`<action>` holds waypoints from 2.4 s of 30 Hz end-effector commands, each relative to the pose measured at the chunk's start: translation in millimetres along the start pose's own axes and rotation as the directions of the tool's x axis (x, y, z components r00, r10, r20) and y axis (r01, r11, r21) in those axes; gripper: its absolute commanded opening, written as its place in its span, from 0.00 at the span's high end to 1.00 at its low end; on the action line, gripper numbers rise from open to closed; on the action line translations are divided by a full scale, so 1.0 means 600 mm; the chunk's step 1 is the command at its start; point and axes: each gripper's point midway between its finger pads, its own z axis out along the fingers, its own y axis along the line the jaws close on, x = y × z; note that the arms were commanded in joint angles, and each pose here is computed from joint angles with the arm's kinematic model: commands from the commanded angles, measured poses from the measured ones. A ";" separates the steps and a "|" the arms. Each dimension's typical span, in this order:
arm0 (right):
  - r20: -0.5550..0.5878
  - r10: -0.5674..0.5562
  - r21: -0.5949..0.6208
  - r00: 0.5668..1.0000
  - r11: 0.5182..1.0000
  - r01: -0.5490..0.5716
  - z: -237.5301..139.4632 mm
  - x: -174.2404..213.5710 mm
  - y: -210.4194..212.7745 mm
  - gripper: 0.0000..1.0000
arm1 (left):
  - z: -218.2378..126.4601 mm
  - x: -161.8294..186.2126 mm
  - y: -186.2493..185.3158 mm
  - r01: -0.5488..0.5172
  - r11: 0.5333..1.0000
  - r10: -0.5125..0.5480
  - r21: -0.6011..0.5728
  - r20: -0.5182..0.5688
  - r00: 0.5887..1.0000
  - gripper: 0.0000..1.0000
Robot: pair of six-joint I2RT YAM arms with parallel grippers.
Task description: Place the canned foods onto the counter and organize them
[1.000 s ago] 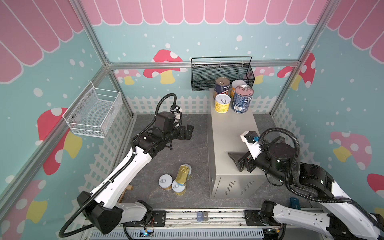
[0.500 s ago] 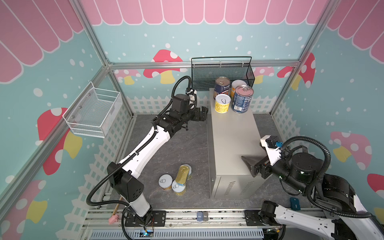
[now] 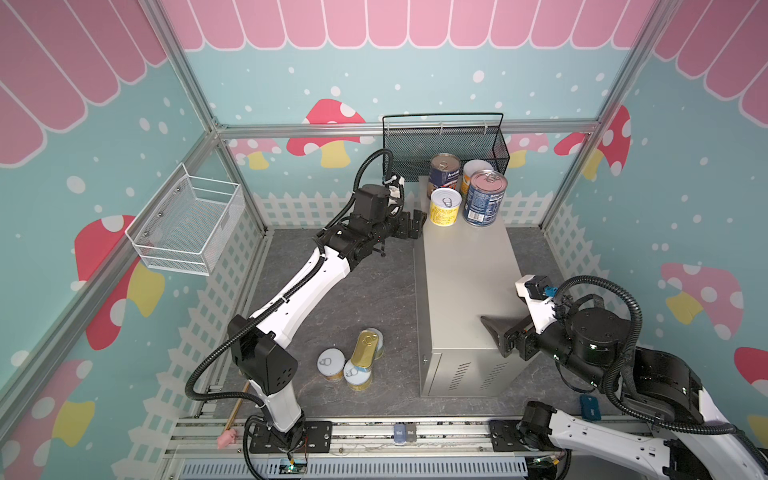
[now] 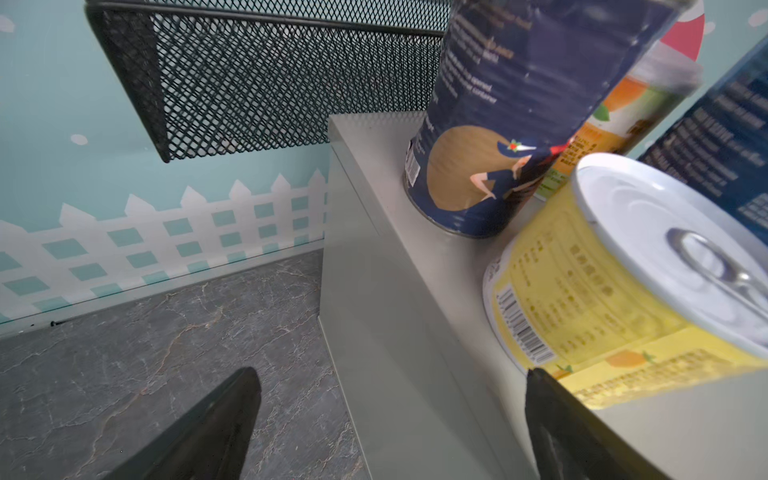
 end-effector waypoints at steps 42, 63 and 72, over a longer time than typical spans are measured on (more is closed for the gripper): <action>-0.008 -0.139 -0.127 0.990 0.982 0.137 0.035 -0.023 0.056 0.01 | -0.181 0.048 0.061 -0.044 0.982 0.041 -0.183 -0.018 0.999 0.01; 0.073 -0.362 -0.469 0.930 0.810 0.352 0.148 -0.099 0.234 0.01 | -0.413 0.462 0.216 0.276 0.682 -0.582 -0.677 -0.274 0.765 0.01; 0.076 -0.425 -0.567 0.902 0.726 0.389 0.151 -0.075 0.300 0.00 | -0.394 0.568 0.182 0.438 0.602 -0.755 -0.668 -0.296 0.586 0.02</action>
